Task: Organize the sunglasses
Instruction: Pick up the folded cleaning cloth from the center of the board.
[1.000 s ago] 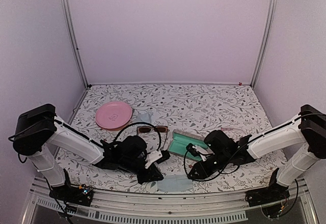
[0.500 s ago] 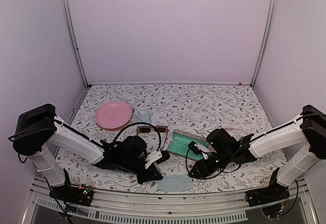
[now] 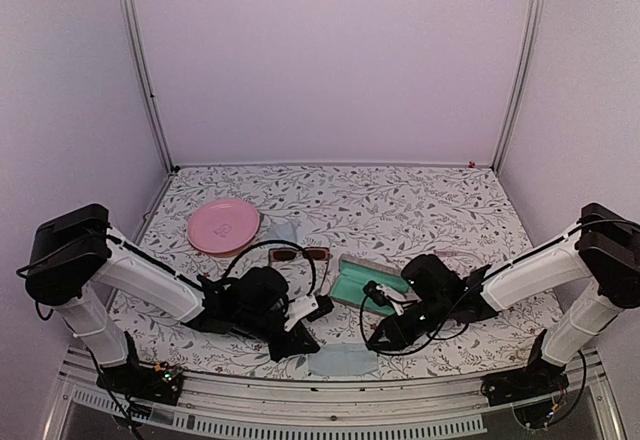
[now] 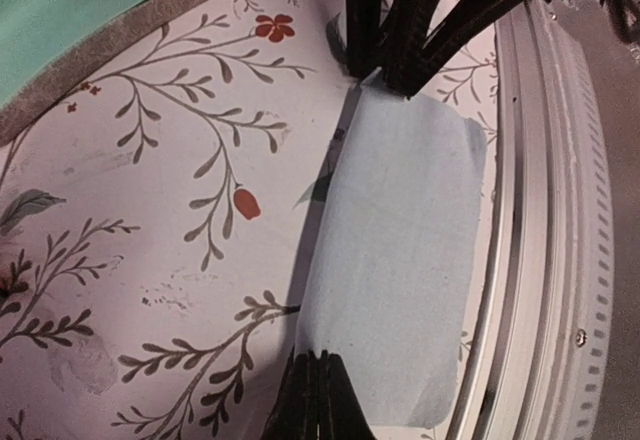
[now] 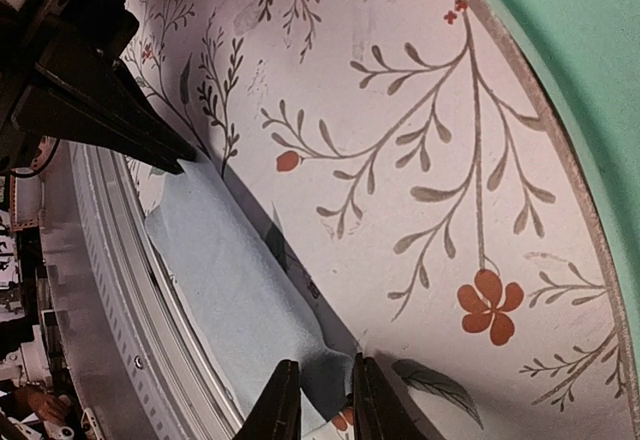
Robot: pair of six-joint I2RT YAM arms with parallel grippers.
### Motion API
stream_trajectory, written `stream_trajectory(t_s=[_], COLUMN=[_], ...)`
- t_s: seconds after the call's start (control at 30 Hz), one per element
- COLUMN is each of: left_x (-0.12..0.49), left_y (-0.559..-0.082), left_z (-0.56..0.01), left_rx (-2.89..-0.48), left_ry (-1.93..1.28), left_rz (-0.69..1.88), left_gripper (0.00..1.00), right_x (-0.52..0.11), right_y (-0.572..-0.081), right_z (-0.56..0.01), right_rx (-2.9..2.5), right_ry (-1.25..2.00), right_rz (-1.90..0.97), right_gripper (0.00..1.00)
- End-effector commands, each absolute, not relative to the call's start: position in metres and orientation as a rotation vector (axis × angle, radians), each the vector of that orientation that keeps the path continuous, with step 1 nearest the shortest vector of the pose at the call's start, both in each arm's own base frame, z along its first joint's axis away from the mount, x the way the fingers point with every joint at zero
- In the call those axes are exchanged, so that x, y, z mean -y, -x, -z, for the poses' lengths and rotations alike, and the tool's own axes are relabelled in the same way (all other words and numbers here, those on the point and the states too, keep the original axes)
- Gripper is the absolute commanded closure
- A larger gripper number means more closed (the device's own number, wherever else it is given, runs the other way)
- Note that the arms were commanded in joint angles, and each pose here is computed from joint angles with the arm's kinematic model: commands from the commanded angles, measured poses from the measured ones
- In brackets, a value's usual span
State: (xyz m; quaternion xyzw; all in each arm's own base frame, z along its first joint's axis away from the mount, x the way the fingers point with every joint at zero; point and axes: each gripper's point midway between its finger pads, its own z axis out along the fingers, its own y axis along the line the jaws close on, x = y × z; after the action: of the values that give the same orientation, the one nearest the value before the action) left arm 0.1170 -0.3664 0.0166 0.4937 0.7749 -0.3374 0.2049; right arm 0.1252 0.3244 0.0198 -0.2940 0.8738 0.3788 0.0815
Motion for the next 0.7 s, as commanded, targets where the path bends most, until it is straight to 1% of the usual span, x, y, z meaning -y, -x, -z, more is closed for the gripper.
stream_trajectory(t_s=[0.0, 0.03, 0.07, 0.4, 0.5, 0.67], left_x=[0.366, 0.366, 0.366, 0.365, 0.365, 0.366], left_y=[-0.125, -0.125, -0.124, -0.126, -0.126, -0.13], left_z=[-0.018, -0.018, -0.019, -0.021, -0.022, -0.024], left_rx=[-2.168, -2.166, -2.165, -2.163, -2.164, -2.16], left_ry=[-1.352, -1.352, -1.352, -1.34, -1.339, -1.327], left_rz=[0.922, 0.924, 0.926, 0.908, 0.915, 0.892], left_gripper=[1.0, 1.0, 1.0, 1.0, 1.0, 1.0], right_x=[-0.319, -0.319, -0.32, -0.32, -0.32, -0.315], right_y=[-0.119, -0.119, -0.119, -0.129, -0.132, -0.136], right_z=[-0.013, -0.015, -0.016, -0.024, -0.029, -0.032], right_rx=[-2.644, -2.639, -2.635, -2.598, -2.585, -2.575], right_ry=[0.885, 0.888, 0.889, 0.861, 0.849, 0.819], right_rz=[-1.131, -1.137, -1.143, -1.099, -1.087, -1.058], right_gripper=[0.8, 0.84, 0.86, 0.97, 0.99, 1.0])
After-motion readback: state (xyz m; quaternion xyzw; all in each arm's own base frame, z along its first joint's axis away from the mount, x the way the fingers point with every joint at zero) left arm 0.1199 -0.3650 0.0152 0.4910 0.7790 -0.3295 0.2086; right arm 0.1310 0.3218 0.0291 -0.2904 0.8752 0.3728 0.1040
